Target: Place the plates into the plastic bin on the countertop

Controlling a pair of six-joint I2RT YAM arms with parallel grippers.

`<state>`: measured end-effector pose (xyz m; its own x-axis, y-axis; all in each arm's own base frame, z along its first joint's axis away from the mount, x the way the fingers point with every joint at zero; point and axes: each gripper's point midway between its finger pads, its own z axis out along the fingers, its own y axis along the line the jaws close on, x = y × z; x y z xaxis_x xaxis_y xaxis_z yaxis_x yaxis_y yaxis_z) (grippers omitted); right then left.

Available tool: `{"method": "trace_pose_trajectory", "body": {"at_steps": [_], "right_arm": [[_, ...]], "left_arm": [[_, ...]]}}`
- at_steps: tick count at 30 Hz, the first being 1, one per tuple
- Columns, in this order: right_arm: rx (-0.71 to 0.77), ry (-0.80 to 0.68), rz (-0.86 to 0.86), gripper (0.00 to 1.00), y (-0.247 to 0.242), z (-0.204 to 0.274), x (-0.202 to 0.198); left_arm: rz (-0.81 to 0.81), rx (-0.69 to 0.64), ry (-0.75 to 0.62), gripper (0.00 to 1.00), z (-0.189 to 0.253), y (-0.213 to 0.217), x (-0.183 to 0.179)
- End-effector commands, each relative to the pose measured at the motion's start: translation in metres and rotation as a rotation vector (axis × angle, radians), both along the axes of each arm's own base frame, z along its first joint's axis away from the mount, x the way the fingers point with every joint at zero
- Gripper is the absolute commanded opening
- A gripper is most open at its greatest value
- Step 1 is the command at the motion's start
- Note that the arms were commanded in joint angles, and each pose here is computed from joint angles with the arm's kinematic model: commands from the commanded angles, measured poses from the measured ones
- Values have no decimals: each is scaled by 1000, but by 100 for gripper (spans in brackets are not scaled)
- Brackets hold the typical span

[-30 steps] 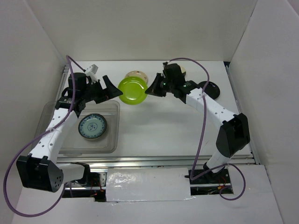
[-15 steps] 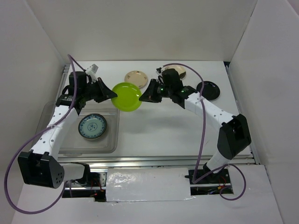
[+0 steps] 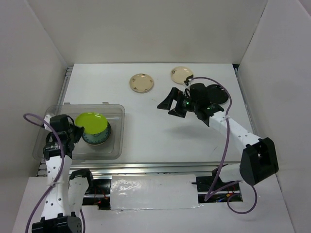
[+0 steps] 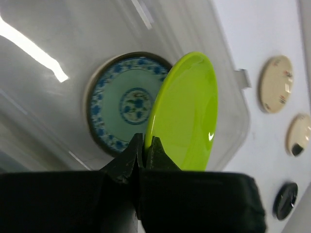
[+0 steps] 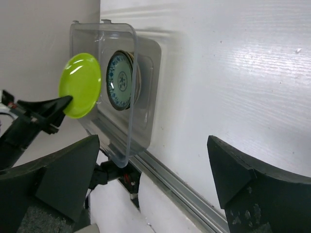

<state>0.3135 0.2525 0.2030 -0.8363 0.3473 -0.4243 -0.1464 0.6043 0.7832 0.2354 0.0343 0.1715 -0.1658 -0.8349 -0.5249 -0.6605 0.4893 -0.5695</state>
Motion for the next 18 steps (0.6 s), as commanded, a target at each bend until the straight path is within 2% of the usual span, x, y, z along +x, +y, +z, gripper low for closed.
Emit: {"method": "trace_pose_trajectory", "body": {"at_steps": [1, 5, 7, 8, 9, 10, 11, 13, 15, 18], "right_arm": [[36, -135, 28, 100, -4, 30, -7], [47, -146, 44, 100, -11, 34, -16], [43, -167, 36, 100, -17, 37, -19], [43, -170, 29, 100, -20, 38, -19], [45, -180, 28, 100, -22, 41, -21], [43, -184, 20, 100, -25, 41, -21], [41, -186, 9, 100, -29, 42, -20], [35, -195, -1, 100, -35, 43, -19], [24, -178, -52, 100, -49, 38, -12], [31, -121, -222, 100, -83, 20, 7]], "left_arm": [[100, -28, 8, 0, -17, 14, -1], [103, -39, 89, 0, -35, 19, -3], [109, -35, 100, 14, -38, 22, -5], [99, -27, 93, 42, -37, 22, -5], [104, -26, 90, 61, -37, 23, -6], [100, -25, 88, 76, -36, 23, -7], [67, -18, 76, 99, -32, 20, -5], [20, 5, 48, 99, -18, 18, 0], [-52, 18, 94, 99, -17, 10, -5], [-158, 60, 102, 99, -5, -1, -9]]}}
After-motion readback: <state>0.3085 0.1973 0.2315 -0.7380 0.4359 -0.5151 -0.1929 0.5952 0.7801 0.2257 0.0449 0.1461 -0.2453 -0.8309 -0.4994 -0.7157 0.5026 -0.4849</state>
